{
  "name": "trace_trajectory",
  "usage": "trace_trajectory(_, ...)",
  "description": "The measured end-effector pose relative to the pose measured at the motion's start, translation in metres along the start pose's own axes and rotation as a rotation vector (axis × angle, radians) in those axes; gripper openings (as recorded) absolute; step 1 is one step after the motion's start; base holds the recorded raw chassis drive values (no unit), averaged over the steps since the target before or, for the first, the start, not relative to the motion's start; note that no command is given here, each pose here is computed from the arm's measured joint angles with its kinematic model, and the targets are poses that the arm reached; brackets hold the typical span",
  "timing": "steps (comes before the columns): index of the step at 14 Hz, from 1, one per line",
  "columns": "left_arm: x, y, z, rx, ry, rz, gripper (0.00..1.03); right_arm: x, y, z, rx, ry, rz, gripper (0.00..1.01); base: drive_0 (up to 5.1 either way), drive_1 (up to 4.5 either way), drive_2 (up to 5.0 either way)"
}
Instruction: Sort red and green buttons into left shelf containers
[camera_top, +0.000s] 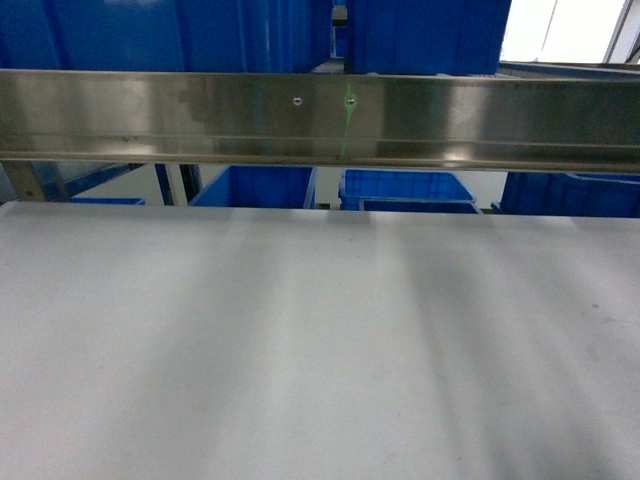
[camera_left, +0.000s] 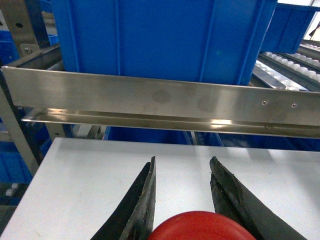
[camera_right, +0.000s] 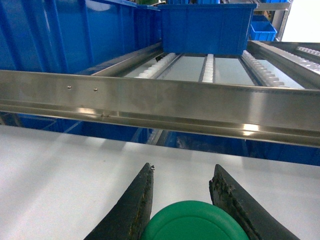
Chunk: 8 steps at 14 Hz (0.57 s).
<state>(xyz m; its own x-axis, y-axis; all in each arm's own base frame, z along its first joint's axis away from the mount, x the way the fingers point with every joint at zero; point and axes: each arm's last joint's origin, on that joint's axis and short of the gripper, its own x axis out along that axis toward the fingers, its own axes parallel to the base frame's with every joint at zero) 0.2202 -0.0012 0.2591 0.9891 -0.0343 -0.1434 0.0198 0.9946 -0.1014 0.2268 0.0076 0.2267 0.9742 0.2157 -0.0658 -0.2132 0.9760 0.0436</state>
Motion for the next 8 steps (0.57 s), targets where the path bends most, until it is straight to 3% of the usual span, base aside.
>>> trace_trajectory(8, -0.0001, -0.0001, 0.0, 0.0, 0.0, 0.0, 0.3, 0.0, 0.0, -0.0002, 0.0, 0.002, 0.0, 0.32, -4.9, 2.36, 2.6)
